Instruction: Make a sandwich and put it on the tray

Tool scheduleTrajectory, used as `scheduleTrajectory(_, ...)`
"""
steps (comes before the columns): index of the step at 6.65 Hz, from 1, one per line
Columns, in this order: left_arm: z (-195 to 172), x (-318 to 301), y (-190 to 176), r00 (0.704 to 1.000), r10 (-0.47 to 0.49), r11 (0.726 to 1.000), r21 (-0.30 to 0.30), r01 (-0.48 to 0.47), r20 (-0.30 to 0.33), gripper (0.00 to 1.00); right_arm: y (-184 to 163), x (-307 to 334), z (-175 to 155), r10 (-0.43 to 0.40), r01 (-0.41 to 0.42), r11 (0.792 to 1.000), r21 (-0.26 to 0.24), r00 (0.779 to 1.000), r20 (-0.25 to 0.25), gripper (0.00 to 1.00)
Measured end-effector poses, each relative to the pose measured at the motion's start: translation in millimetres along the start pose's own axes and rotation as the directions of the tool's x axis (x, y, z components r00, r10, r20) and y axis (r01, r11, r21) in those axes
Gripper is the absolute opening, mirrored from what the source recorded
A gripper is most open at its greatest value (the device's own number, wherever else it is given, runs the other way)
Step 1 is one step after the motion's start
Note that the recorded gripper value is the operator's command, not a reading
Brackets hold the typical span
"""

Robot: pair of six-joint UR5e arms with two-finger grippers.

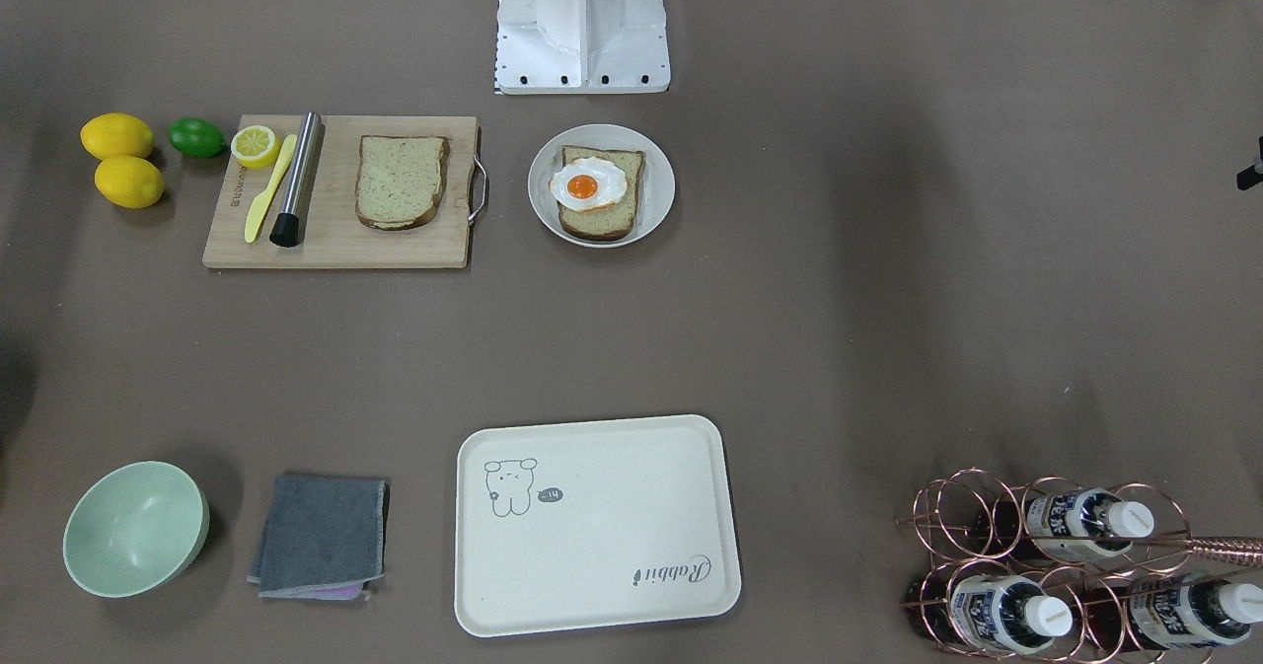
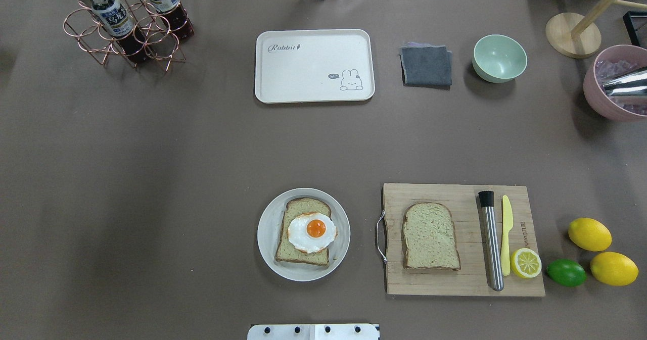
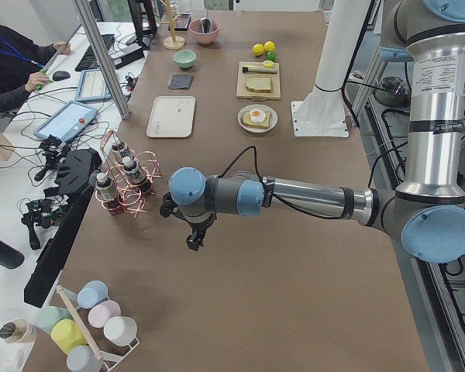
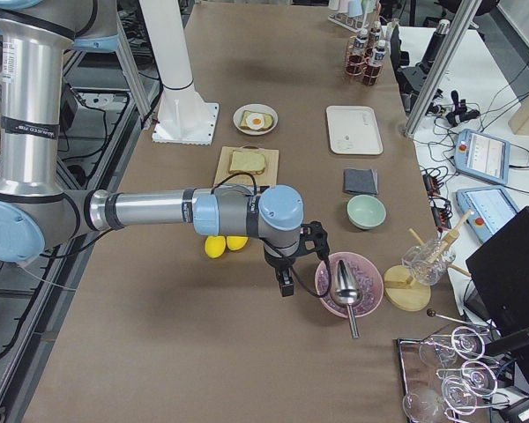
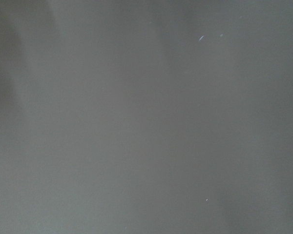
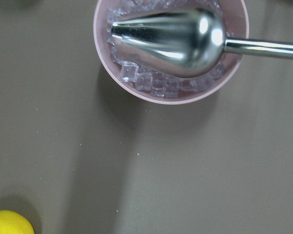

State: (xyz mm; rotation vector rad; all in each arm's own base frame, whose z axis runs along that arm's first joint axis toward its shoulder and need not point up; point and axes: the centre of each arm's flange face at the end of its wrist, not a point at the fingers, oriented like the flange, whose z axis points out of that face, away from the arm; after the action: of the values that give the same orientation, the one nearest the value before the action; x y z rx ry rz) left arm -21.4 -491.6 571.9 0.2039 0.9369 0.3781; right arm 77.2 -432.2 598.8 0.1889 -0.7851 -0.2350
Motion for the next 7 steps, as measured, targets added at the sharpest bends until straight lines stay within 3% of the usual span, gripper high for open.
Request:
scheduleTrajectory(2, -41.0, 47.3, -39.5, 0.997, 0.08, 0.992, 0.1, -0.082, 0.023, 0.98, -15.8, -15.7, -9.4, -0.084, 0.085, 0.993, 0.085, 0.996, -0.009, 1.0)
scheduleTrajectory(3, -50.6, 63.2, -54.9, 0.994, 0.101, 0.983, 0.149, -0.105, 0.033, 0.98, -26.7, -29.5, -4.5, -0.085, 0.085, 0.992, 0.089, 0.996, -0.002, 1.0)
scheduleTrajectory(5, -20.6, 104.7, -79.3, 0.999, 0.046, 0.984, 0.173, -0.044, -0.009, 0.98, -53.5, -80.0, 22.2, -0.038, 0.036, 0.996, 0.082, 0.999, 0.026, 1.0)
scheduleTrajectory(7, 33.2, 174.5, -95.2, 0.996, -0.068, 0.983, 0.167, 0.078, -0.065, 0.98, -70.1, -155.2, 56.9, 0.076, -0.085, 0.991, 0.101, 0.993, 0.09, 0.99)
